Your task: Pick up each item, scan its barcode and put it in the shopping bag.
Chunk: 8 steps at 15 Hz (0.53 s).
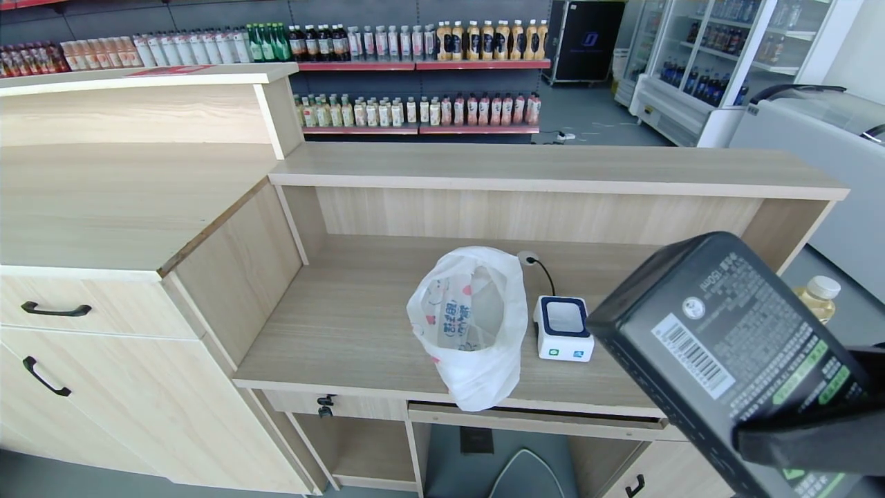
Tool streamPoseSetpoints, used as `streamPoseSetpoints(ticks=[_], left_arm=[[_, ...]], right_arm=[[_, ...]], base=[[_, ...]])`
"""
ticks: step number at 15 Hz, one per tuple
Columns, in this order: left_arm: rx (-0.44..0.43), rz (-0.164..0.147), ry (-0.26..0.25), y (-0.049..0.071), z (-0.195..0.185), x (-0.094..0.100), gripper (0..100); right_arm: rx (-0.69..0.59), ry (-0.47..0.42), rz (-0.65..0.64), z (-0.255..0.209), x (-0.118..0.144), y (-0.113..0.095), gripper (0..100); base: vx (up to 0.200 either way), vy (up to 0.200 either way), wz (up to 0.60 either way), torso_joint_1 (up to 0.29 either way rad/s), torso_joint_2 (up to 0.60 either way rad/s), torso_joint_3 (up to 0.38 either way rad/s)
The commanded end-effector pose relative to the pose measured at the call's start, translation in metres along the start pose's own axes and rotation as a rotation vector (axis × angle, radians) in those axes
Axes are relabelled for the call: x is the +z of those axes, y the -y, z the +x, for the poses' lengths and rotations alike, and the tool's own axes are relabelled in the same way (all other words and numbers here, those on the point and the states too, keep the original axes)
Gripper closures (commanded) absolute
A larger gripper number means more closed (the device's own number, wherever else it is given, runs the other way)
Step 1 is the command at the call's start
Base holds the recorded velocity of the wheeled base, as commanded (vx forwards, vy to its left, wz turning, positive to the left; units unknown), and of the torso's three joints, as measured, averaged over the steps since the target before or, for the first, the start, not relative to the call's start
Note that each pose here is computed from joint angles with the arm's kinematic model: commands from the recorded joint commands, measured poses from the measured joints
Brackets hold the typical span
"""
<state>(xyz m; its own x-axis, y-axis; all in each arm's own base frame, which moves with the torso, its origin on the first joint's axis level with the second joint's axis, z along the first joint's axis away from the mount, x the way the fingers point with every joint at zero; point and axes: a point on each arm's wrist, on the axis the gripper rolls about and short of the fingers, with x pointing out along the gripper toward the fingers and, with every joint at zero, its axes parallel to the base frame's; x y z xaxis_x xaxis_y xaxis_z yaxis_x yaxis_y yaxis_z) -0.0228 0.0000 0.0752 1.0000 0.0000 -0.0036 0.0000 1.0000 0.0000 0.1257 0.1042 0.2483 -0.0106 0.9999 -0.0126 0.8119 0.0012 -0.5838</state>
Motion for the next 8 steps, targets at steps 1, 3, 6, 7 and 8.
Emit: streamPoseSetpoints(ticks=[1,3,6,7,8], left_arm=[[0.000,0.000,0.001,0.0000,0.0000,0.0000,0],[0.000,0.000,0.001,0.0000,0.0000,0.0000,0],[0.000,0.000,0.001,0.0000,0.0000,0.0000,0],[0.000,0.000,0.001,0.0000,0.0000,0.0000,0],[0.000,0.000,0.001,0.0000,0.0000,0.0000,0]], right_arm=[[-0.003,-0.001,-0.004,-0.0023,0.0028,0.0029,100],[-0.001,0.001,0.000,-0.0021,0.0035,0.0021,100],[0.000,0.006,0.007,-0.0009,0.0037,0.0002,100],[0.000,0.006,0.007,-0.0009,0.0037,0.0002,100],[0.000,0.006,0.007,-0.0009,0.0037,0.0002,100]], base=[[0.000,0.000,0.00,0.000,0.00,0.000],[0.000,0.000,0.00,0.000,0.00,0.000],[0.000,0.000,0.00,0.000,0.00,0.000],[0.000,0.000,0.00,0.000,0.00,0.000],[0.000,0.000,0.00,0.000,0.00,0.000]])
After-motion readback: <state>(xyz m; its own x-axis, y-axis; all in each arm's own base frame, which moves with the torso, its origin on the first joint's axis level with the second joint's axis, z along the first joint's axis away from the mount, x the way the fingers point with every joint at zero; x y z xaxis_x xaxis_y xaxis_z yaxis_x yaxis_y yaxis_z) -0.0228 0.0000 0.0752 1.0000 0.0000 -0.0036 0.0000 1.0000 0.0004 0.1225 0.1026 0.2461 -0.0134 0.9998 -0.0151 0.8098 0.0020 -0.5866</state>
